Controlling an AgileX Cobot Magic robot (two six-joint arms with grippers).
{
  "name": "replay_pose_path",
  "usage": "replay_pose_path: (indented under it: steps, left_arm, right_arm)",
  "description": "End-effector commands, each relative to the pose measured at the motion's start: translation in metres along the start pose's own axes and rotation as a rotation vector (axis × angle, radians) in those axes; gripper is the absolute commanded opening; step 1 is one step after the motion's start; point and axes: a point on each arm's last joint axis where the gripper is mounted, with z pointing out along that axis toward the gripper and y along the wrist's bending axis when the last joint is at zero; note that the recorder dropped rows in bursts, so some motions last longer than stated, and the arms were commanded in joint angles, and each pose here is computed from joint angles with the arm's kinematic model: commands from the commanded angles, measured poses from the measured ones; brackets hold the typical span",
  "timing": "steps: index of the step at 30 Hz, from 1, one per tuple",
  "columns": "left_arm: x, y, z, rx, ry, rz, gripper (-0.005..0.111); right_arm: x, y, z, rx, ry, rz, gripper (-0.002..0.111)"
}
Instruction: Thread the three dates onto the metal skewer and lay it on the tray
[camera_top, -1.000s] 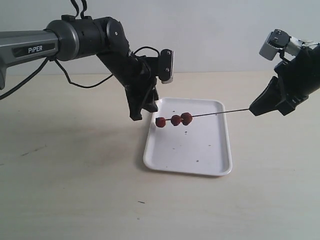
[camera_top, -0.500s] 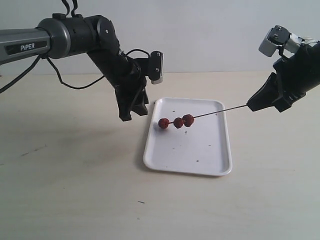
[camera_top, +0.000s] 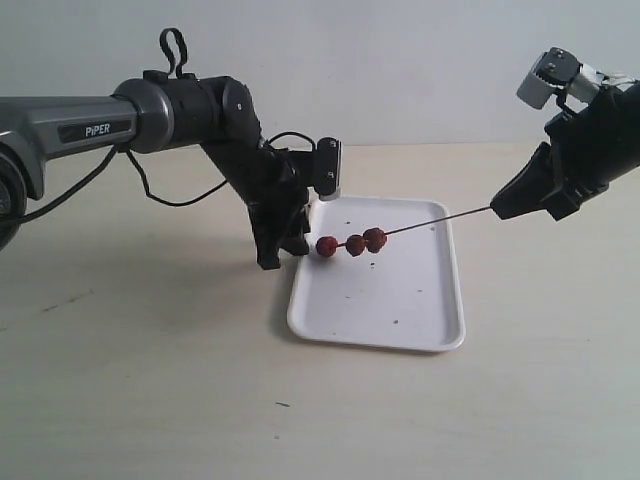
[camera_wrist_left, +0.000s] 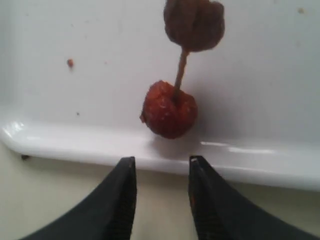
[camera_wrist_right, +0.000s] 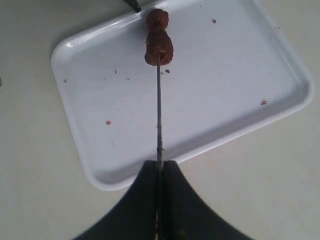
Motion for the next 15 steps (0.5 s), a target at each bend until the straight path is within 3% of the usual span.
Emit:
replay_pose_path:
  steps: [1, 15]
  left_arm:
    - [-0.0121, -0.0023, 0.0, -0.024, -0.019, 0.047, 0.036]
    - [-0.0206, -0.0059, 0.0027, -0.026, -0.028, 0.061, 0.036]
  right_arm:
    - [-0.0034, -0.0006, -0.0048, 0.013, -0.02, -0.007, 0.0]
    - [-0.0051, -0.0004, -0.0048, 0.01, -0.039, 0.004, 0.0]
